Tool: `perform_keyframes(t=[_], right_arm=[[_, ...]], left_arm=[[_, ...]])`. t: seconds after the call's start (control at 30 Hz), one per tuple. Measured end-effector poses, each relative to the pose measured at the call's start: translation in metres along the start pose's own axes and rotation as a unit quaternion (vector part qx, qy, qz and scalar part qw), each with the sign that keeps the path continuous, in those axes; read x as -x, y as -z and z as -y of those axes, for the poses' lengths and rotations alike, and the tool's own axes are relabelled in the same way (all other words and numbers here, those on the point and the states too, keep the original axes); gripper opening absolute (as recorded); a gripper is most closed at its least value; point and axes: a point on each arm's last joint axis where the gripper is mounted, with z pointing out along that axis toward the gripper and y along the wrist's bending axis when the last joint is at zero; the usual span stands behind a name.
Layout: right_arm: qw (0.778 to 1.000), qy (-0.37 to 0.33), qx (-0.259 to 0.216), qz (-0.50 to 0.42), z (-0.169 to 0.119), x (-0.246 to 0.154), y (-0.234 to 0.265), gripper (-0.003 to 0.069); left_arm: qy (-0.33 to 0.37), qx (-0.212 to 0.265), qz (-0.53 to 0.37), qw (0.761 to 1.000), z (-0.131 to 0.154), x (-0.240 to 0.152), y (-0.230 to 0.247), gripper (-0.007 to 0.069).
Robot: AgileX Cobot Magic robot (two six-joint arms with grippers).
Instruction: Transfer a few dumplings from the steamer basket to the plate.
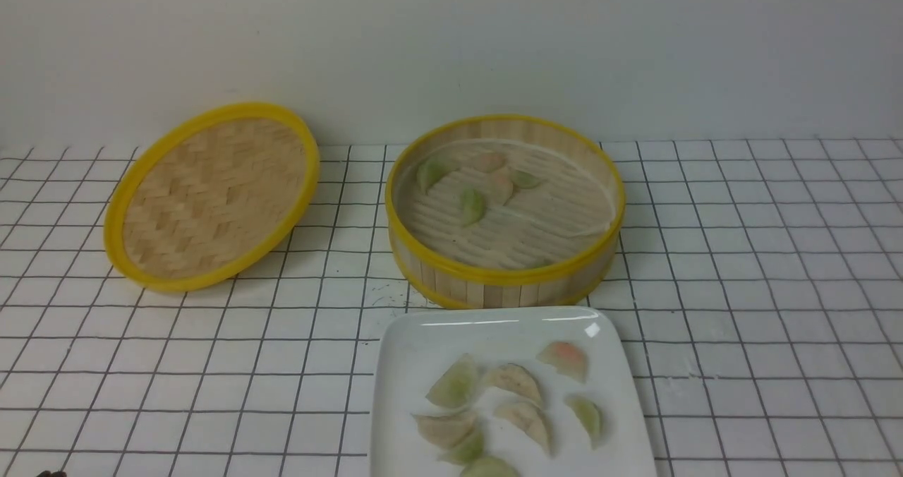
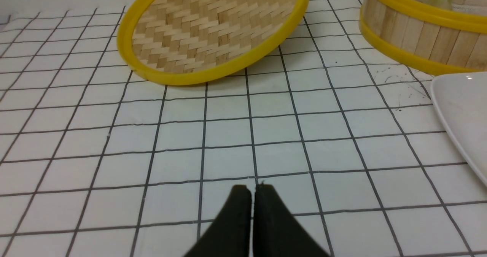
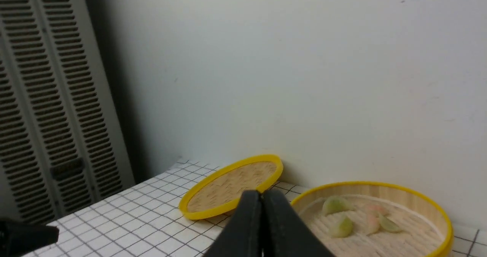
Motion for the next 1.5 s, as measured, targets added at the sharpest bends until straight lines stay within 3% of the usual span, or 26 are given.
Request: perform_keyframes(t=[0.2, 0.33, 0.43, 0.47, 0.57, 0.6, 0.7, 0.83, 1.5], right_arm=[[0.999, 0.026, 0.027, -0.004, -0.005, -0.001, 0.000, -0.0015], [0.999, 0.040, 0.017, -0.005, -0.004, -0.006, 0.001, -0.0015], [0.996, 0.053, -0.071, -0.015, 0.005, -0.020, -0.001, -0.0015], [0.995, 0.053, -0.078, -0.019, 0.006, -0.022, -0.001, -0.0015], [0.978, 0.061, -0.193, -0.049, 0.021, -0.048, -0.003, -0.0015], [0.977, 0.062, -0.199, -0.052, 0.022, -0.050, -0.003, -0.0015], [0.952, 0.053, -0.284, -0.096, 0.037, -0.085, 0.001, -0.0015], [0.936, 0.039, -0.324, -0.133, 0.046, -0.116, 0.007, -0.0015], [0.932, 0.037, -0.333, -0.139, 0.046, -0.118, 0.008, -0.0015]], left_arm=[[0.000, 0.000, 0.000, 1.000, 0.000, 0.000, 0.000, -0.0006], [0.000, 0.000, 0.000, 1.000, 0.000, 0.000, 0.000, -0.0006], [0.000, 0.000, 0.000, 1.000, 0.000, 0.000, 0.000, -0.0006], [0.000, 0.000, 0.000, 1.000, 0.000, 0.000, 0.000, -0.0006], [0.000, 0.000, 0.000, 1.000, 0.000, 0.000, 0.000, -0.0006], [0.000, 0.000, 0.000, 1.000, 0.000, 0.000, 0.000, -0.0006], [0.000, 0.000, 0.000, 1.000, 0.000, 0.000, 0.000, -0.0006], [0.000, 0.000, 0.000, 1.000, 0.000, 0.000, 0.000, -0.0006], [0.000, 0.000, 0.000, 1.000, 0.000, 0.000, 0.000, -0.0006]])
